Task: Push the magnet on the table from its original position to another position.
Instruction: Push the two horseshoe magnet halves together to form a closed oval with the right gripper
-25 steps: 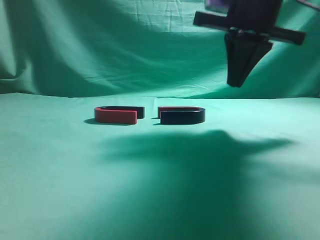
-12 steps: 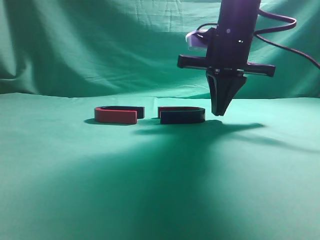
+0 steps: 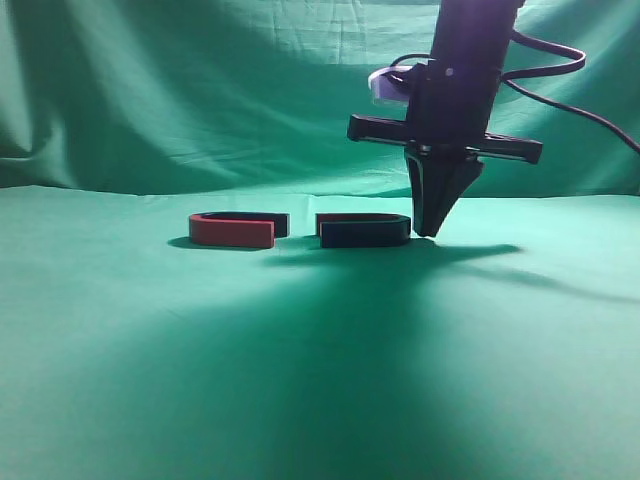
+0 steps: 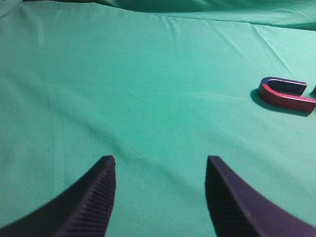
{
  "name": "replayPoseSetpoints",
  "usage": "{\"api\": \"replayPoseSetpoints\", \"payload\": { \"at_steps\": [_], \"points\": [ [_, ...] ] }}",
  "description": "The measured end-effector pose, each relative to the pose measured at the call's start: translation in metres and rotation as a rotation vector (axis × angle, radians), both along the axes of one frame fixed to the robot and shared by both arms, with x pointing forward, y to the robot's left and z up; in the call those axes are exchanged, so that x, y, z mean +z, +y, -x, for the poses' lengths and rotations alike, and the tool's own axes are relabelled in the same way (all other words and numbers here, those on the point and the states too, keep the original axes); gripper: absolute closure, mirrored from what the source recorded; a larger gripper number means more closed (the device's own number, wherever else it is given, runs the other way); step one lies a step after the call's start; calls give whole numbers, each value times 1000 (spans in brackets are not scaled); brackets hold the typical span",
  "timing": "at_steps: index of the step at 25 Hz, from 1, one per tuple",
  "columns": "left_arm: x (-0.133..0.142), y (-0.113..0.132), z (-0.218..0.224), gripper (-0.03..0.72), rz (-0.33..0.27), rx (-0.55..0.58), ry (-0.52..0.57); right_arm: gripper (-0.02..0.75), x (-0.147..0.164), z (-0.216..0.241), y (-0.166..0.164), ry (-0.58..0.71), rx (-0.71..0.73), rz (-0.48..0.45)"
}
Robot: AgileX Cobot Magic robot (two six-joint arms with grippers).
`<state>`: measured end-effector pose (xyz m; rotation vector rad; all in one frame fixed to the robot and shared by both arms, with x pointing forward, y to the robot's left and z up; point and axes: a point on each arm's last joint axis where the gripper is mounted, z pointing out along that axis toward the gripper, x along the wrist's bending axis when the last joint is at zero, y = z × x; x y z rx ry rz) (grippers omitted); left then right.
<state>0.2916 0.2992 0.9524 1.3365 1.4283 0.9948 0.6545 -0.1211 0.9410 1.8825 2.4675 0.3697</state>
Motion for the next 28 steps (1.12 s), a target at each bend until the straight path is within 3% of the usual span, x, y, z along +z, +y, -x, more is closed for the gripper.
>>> {"api": "replayPoseSetpoints", "payload": {
  "at_steps": [21,28],
  "points": [
    [0,0,0,316,0,0,0,738,2,7,33,-45,25,-50],
    [0,0,0,316,0,0,0,738,49,1,34,-16,63,-9]
  ]
}}
